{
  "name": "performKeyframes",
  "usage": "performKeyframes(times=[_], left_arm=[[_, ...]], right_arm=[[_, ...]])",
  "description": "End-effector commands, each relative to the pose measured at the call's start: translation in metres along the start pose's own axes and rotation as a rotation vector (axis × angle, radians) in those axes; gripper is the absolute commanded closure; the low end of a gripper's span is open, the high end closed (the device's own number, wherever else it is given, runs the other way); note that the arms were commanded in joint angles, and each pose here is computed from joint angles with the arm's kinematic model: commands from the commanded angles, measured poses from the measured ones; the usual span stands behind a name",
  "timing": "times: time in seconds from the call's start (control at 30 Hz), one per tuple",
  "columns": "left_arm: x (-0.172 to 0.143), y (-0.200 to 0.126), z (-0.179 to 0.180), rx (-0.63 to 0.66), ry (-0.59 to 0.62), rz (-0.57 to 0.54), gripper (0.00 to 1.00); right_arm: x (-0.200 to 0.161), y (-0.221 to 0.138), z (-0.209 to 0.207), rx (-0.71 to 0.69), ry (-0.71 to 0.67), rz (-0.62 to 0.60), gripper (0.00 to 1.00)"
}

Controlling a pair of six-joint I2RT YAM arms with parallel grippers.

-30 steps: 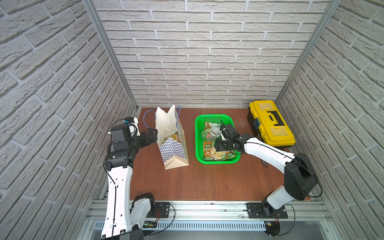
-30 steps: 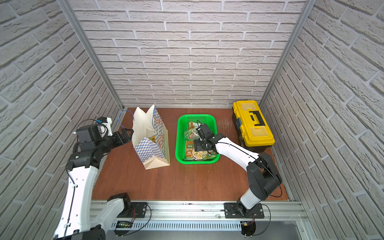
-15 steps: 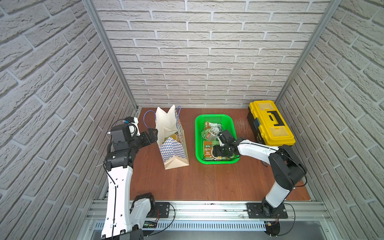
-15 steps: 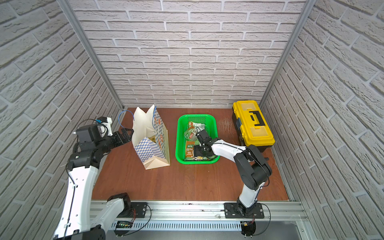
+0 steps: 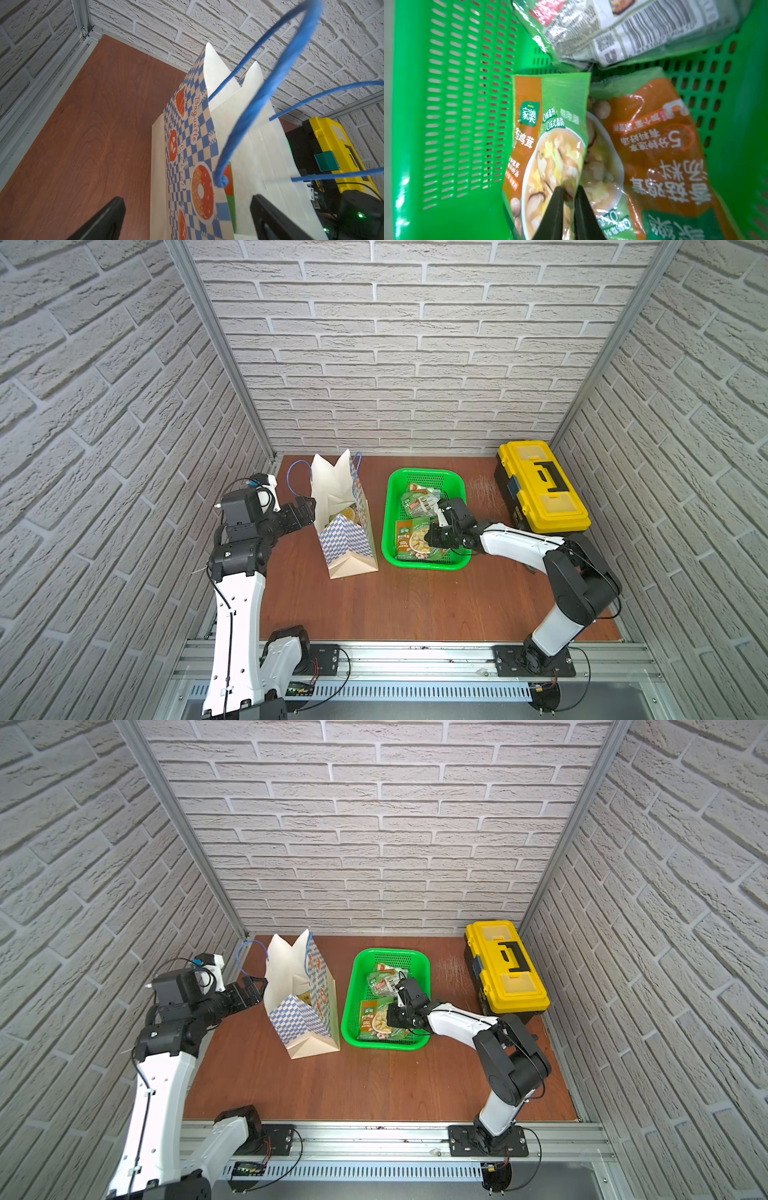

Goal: Place the condiment packets inside the bag
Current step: Pick up the condiment packet from the storage box.

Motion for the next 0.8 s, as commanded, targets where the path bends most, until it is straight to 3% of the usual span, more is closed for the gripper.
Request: performKeyframes(times=[0.0,0.6,0.77], left_arm=[[0.004,-0.001,-0.002,-0.023,0.02,-0.036,0.02],[0.004,-0.002,-0.002,-0.027,0.023,-0.041,0.02],[0.004,-0.002,-0.003,-0.032,0.025,-0.042,0.02]], right_arm=[[0.016,-0.02,0.028,0.139,-0.015,-0.076,0.95],[0.035,-0.11,0.055,0.223,-0.082,-0.281,0.97],[0.042,-0.143,0.07,0.301,-0.111,-0.37,0.97]])
Point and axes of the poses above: each gripper's point midway between its finger pads, its own y axis out along the fingers, its own z axis along the line the jaws close on, x = y × z, the point moved 5 cm from there along -y, back along the fingers, and after that the axes turned 1 degree about -y, right-handed, at the moved point
